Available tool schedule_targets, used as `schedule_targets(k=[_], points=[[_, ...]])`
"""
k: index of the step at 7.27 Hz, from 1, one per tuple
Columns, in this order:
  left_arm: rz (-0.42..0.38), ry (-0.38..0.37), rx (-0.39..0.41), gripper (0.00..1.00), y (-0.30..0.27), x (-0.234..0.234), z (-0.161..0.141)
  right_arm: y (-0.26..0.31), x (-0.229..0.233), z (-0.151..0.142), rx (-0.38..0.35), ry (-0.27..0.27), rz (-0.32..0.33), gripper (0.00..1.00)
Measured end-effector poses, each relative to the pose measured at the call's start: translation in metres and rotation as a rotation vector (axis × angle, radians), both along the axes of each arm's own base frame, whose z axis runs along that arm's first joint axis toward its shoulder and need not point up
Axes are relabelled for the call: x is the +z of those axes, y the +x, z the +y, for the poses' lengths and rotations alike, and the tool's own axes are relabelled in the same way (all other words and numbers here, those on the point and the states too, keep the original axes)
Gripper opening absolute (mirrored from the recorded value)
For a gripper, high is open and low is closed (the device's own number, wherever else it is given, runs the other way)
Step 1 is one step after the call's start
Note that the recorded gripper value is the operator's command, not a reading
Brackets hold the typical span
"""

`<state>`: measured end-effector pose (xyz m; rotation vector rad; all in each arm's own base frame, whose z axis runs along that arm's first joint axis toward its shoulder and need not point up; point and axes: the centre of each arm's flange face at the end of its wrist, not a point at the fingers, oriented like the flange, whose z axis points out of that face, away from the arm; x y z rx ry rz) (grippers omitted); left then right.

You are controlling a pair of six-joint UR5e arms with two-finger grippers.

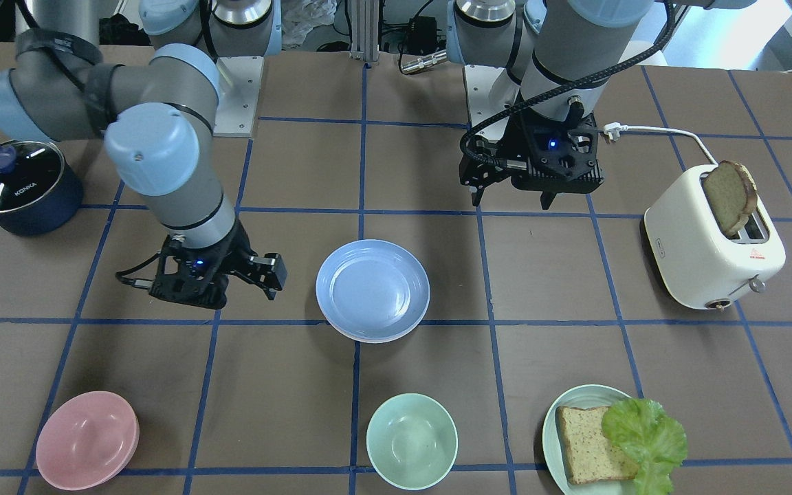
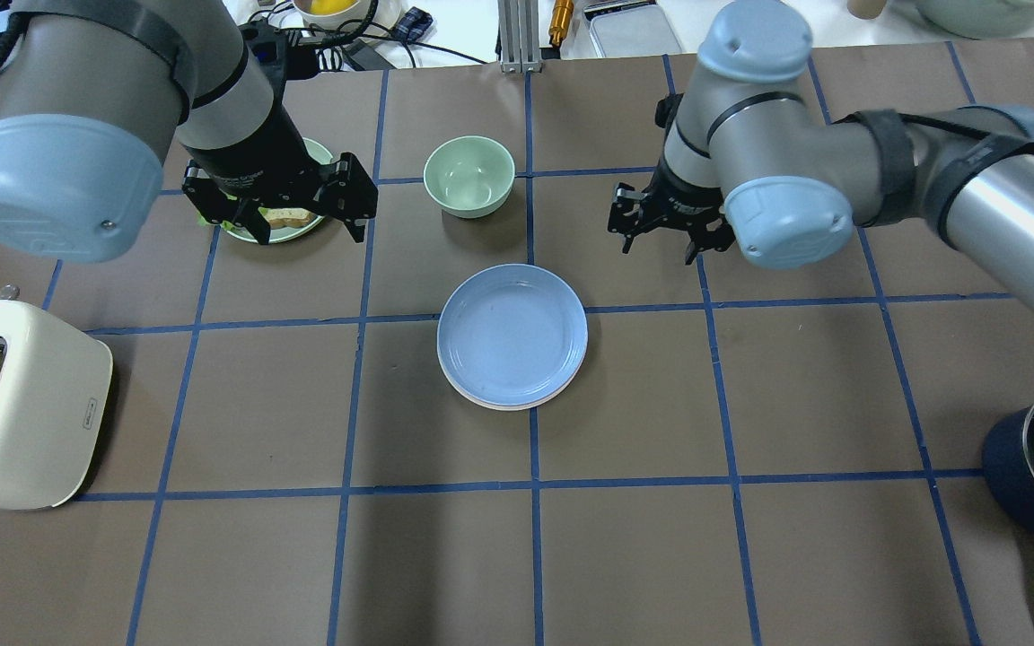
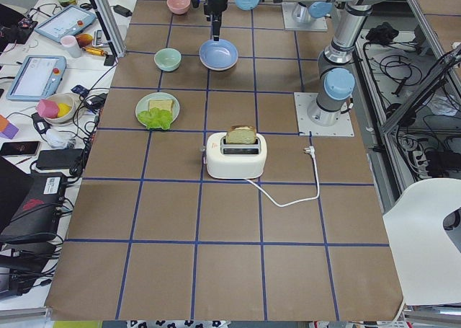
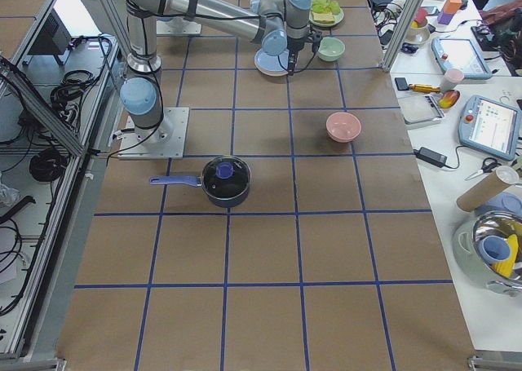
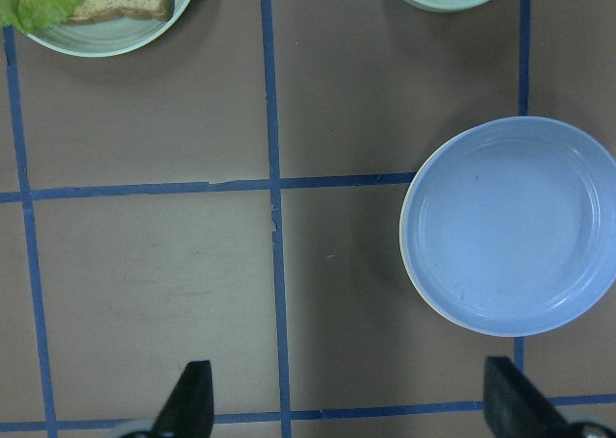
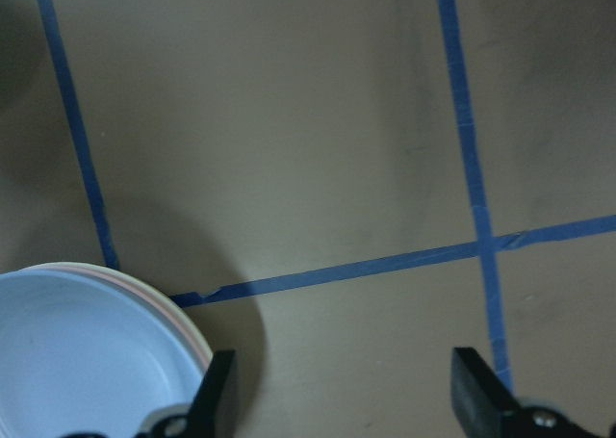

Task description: Stack three plates with pink and blue

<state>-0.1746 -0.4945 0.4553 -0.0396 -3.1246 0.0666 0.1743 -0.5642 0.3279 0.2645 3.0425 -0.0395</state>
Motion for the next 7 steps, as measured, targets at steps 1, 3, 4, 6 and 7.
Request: schedule_targets(k=[1, 3, 4, 6, 7], points=[[0.000, 0.000, 0.000, 1.00, 0.000, 0.000, 0.000, -0.035, 0.027, -0.013, 0.051, 0.019, 0.024, 0.91], [0.000, -0.002, 0.000, 1.00, 0.000, 0.001, 0.000, -0.065, 0.095, -0.001, 0.137, 0.009, 0.079, 1.00], [0.000, -0.002, 0.000, 1.00, 0.000, 0.001, 0.000, -0.067, 0.125, 0.022, 0.151, -0.028, 0.093, 1.00], [0.000, -0.003, 0.000, 1.00, 0.000, 0.001, 0.000, -0.064, 0.151, 0.052, 0.149, -0.075, 0.093, 1.00], [0.000, -0.003, 0.000, 1.00, 0.000, 0.001, 0.000, -0.060, 0.159, 0.059, 0.141, -0.090, 0.095, 1.00]])
